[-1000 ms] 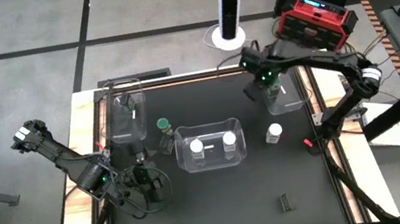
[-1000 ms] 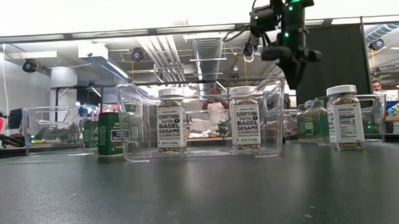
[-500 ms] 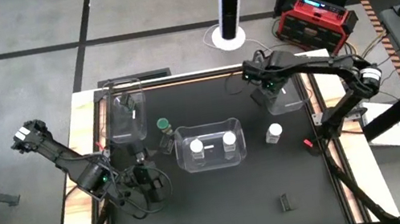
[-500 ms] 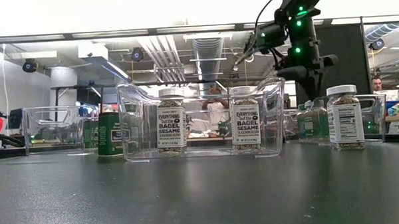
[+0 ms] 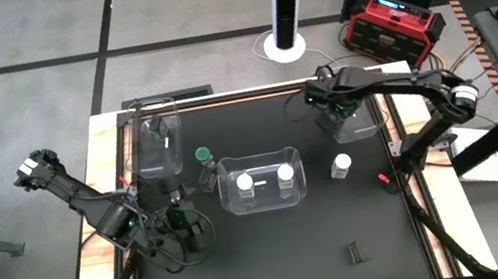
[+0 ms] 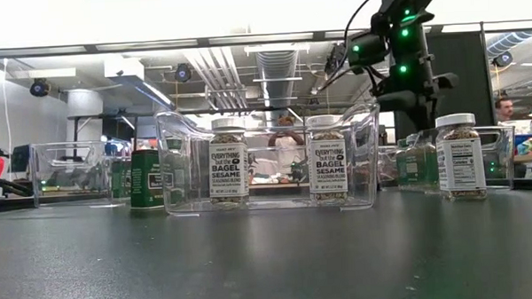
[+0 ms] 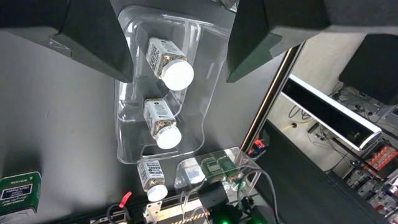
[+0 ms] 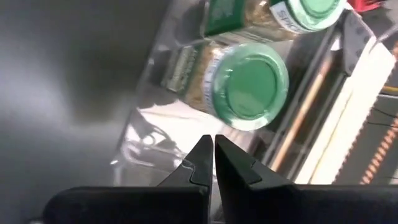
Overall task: Sort spices by type
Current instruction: Put the green seasoning bottle into the top right transparent bin
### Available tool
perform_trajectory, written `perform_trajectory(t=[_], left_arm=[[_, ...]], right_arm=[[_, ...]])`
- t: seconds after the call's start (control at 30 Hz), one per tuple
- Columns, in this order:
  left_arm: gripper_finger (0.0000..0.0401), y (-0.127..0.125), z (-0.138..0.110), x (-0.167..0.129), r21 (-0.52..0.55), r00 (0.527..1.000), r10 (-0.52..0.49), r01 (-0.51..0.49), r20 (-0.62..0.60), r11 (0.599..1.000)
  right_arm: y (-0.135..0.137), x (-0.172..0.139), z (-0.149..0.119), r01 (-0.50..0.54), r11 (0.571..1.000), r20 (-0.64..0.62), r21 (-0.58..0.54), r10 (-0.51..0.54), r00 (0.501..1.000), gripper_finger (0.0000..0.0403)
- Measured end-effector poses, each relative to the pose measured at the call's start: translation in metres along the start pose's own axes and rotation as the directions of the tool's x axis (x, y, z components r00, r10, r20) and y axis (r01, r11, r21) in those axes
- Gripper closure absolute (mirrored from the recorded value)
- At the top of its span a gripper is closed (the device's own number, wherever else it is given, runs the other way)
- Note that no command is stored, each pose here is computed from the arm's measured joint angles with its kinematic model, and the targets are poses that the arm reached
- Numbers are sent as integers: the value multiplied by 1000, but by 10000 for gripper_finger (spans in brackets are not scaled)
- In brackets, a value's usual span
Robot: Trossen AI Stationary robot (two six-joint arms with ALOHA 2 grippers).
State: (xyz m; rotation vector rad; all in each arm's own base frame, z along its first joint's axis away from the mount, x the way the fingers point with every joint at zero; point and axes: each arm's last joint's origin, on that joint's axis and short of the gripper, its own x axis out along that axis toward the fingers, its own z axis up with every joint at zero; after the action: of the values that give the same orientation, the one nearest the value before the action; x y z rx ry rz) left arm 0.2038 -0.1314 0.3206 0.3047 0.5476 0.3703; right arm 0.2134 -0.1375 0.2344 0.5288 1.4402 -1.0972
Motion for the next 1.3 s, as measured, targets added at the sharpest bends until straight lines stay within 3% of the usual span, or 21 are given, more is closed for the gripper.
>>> perform_trajectory(t=[0.23,0.43,0.87,1.3], left_arm=[[160,0,0,0,0,1000,0,0,0,1000],[160,0,0,0,0,1000,0,0,0,1000],[160,0,0,0,2,1000,0,0,0,1000],[160,0,0,0,2,1000,1,-1,0,1000]], right_arm=[[7,-4,7,-18,1000,122,13,16,992,394],[8,-1,7,-4,1000,138,19,1,990,394],[7,9,0,36,999,96,10,-37,995,394],[-2,9,-12,155,988,4,-19,-155,988,394]])
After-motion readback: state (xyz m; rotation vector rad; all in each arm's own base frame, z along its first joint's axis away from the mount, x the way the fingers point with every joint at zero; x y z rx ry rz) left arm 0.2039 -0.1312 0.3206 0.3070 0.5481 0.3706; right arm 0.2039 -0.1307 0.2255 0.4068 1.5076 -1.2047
